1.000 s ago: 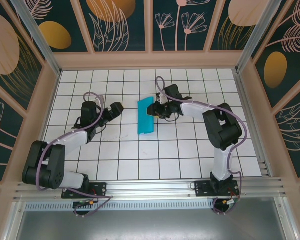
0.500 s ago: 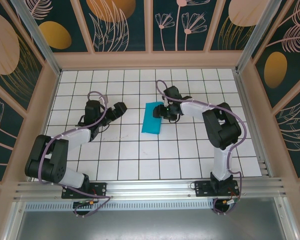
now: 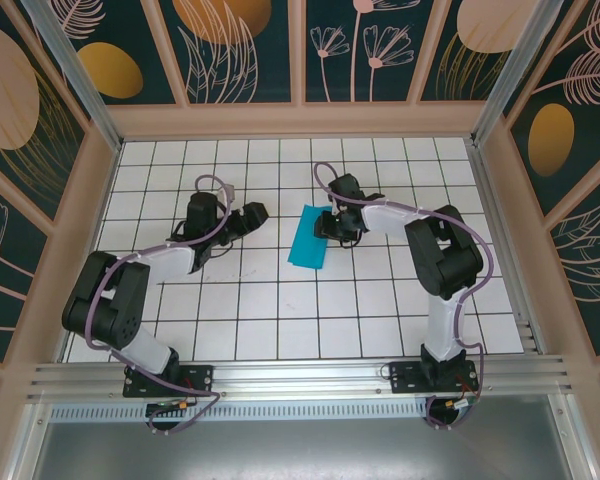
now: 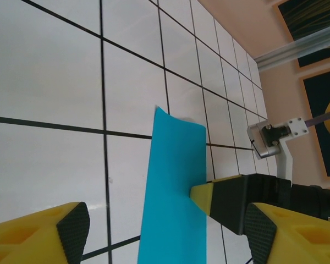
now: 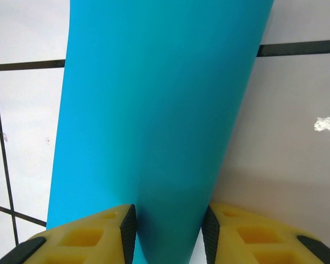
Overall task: Fold a paper plane with a square sheet of paper (pick it up from the middle)
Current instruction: Fold the square sheet of paper in half at the center of the table.
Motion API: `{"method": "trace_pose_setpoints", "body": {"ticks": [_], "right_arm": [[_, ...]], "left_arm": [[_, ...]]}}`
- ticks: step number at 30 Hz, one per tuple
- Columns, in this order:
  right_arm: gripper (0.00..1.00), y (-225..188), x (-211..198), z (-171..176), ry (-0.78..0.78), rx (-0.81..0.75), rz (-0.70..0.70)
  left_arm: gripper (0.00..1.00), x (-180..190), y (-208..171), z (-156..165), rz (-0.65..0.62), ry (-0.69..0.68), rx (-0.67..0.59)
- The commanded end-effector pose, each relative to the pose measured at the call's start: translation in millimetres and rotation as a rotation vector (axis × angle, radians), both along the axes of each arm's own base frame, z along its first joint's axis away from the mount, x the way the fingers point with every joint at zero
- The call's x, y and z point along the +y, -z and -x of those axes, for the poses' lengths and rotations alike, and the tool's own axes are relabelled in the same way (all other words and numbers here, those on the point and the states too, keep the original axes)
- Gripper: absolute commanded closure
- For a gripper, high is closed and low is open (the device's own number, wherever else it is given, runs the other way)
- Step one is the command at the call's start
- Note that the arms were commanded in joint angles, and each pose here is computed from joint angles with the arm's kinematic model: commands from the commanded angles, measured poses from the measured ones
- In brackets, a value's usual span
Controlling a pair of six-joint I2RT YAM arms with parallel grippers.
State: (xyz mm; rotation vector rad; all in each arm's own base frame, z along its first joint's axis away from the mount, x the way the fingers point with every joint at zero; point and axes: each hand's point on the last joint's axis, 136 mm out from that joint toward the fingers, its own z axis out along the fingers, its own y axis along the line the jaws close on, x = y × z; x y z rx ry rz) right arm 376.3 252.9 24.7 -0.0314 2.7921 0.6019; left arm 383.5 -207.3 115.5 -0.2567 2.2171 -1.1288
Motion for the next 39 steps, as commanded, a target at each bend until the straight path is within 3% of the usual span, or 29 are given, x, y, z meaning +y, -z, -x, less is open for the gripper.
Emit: {"method": "trace_pose_setpoints", "body": {"ticks": [1, 10, 16, 26, 34, 39], "right_arm": [[0.61, 0.9, -11.6, 9.2, -0.021, 0.02, 0.021], [0.51, 0.5, -23.8, 11.1, -0.029, 0.016, 0.053], [0.54, 2.1, -30.6, 11.5, -0.013, 0.016, 0.088], [0.62, 11.0, -33.6, 15.4, -0.011, 0.037, 0.096], [0.57, 18.8, -30.2, 26.1, -0.115, 0.058, 0.069], [0.56, 30.2, -37.8, 25.3, -0.099, 0.097, 0.095]], "left_arm": [[0.26, -18.8, -3.2, -1.9, 0.017, 0.054, 0.002], [0.43, -60.2, 14.0, 2.5, 0.016, 0.152, 0.053], [0.58, -85.3, 21.4, 4.6, 0.017, 0.204, 0.074], [0.62, -91.7, 29.7, -3.2, -0.001, 0.17, 0.087], [0.62, -82.5, 30.0, -12.5, -0.058, 0.116, 0.047], [0.62, -78.4, 28.0, -17.5, -0.072, 0.085, 0.022]]}}
